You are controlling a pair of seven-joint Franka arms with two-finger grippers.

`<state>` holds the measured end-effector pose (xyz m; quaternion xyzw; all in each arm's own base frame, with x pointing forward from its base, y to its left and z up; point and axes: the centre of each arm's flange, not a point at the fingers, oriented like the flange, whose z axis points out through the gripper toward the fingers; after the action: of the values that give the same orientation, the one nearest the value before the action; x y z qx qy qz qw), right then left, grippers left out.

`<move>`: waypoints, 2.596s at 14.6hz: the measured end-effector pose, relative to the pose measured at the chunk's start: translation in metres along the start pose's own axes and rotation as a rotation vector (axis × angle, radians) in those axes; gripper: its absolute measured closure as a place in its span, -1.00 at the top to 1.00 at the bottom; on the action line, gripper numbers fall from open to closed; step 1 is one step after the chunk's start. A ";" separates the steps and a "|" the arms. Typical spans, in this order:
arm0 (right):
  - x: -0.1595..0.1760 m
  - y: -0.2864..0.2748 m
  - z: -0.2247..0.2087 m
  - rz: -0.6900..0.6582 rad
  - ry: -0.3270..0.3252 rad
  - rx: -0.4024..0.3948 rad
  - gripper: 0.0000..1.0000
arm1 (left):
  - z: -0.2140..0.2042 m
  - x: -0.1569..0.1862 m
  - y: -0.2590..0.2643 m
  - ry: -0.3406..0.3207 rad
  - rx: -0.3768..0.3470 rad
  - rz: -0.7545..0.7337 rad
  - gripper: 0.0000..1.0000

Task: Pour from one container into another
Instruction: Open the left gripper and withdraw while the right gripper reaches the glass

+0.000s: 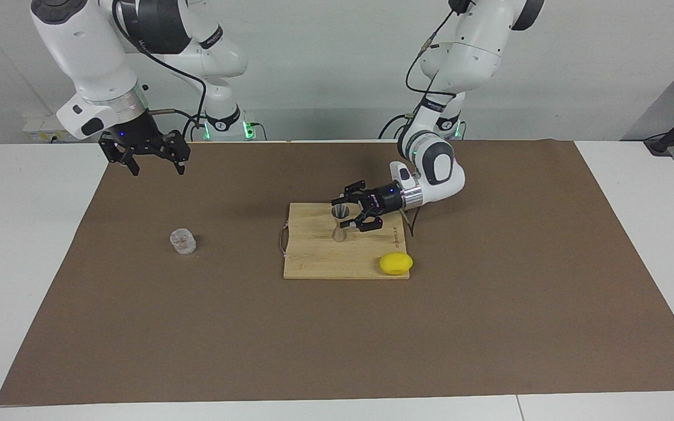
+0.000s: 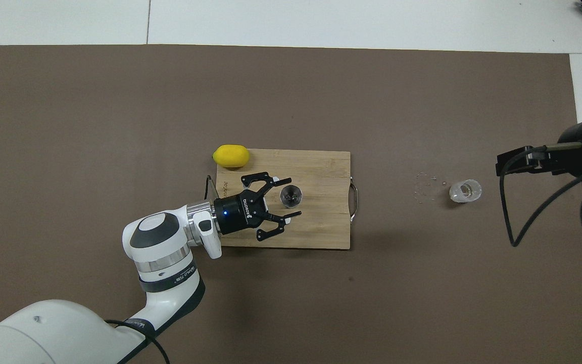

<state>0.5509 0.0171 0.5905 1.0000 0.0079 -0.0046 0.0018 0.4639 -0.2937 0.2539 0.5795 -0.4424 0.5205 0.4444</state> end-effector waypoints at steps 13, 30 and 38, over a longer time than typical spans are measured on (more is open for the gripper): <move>-0.006 0.084 0.053 -0.459 0.095 0.178 1.00 | -0.061 -0.014 -0.028 0.013 -0.009 0.017 1.00; -0.022 0.173 0.263 -1.131 0.494 0.466 1.00 | -0.329 0.072 -0.101 -0.240 -0.275 0.187 1.00; -0.037 0.169 0.349 -1.142 0.643 0.587 1.00 | -0.400 0.225 -0.138 -0.644 -0.359 0.238 1.00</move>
<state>0.5139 -0.1535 0.2428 0.7506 0.5286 0.2881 -0.2722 0.5296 0.1143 0.4955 0.5708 -0.7076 0.2740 0.3137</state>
